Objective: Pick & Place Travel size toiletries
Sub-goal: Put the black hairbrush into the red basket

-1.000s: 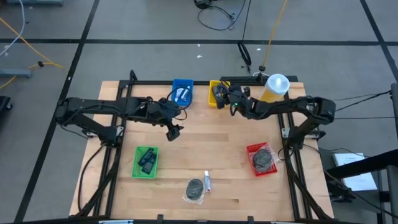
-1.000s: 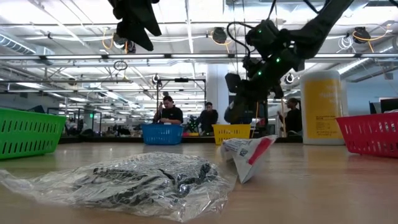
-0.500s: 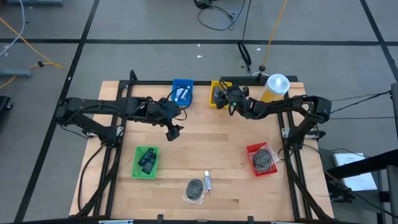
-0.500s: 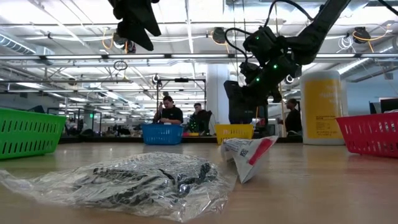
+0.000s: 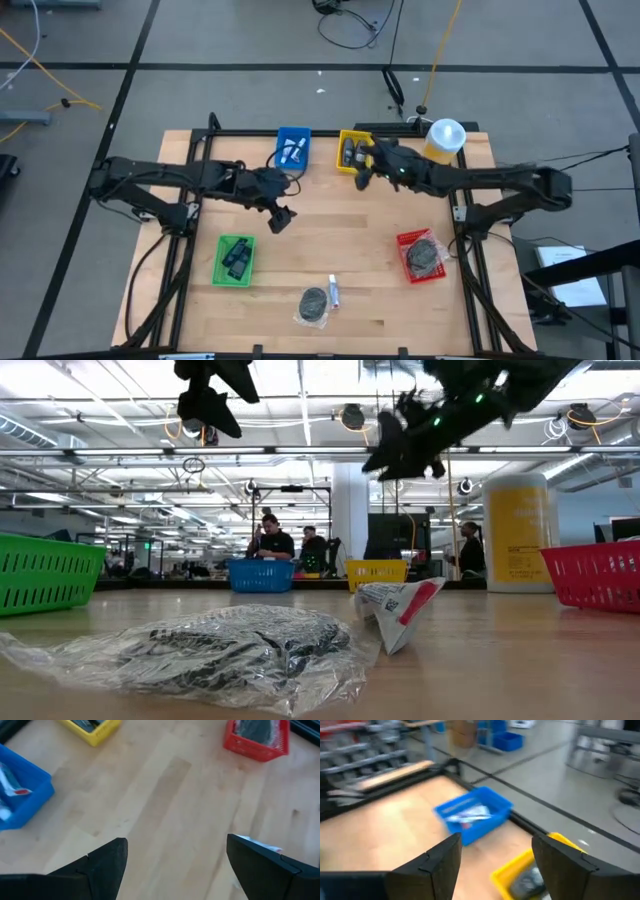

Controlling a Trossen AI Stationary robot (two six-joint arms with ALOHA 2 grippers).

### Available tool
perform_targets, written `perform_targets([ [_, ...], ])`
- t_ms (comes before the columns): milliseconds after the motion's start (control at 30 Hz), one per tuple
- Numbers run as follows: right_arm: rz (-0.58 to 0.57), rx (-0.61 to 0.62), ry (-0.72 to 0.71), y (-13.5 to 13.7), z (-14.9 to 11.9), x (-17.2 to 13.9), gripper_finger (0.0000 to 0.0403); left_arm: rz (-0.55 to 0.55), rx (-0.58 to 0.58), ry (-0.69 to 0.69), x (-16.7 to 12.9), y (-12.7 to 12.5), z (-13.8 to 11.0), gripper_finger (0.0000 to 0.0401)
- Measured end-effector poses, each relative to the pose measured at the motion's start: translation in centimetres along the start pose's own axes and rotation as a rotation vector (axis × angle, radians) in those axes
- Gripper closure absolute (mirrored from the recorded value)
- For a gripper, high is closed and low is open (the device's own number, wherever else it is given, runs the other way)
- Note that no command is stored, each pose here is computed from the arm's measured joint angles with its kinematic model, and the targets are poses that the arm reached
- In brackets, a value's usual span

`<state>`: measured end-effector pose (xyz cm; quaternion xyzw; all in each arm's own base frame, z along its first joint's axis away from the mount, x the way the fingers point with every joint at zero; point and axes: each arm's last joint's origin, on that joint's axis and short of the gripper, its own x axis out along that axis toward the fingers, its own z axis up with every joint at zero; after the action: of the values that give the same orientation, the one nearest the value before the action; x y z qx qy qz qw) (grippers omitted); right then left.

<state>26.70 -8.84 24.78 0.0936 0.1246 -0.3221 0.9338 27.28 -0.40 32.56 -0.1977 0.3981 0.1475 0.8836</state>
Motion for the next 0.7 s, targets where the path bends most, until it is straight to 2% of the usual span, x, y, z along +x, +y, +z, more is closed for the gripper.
perform_targets([
  [333, 0.307, -0.085, -0.001, 4.5, 0.9, -6.6, 0.0188, -0.058, -0.043, 0.048, 0.3, -2.7, -1.6, 0.0068],
  [533, 0.383, -0.1, 0.025, 6.2, 0.2, -7.8, 0.0191, -0.139, 0.004, 0.117, 2.7, -5.9, -3.1, 0.0068],
  [700, 0.408, -0.122, 0.056, 6.8, -0.4, -8.2, 0.0191, -0.16, 0.033, 0.143, 5.1, -8.4, -4.6, 0.0068],
])
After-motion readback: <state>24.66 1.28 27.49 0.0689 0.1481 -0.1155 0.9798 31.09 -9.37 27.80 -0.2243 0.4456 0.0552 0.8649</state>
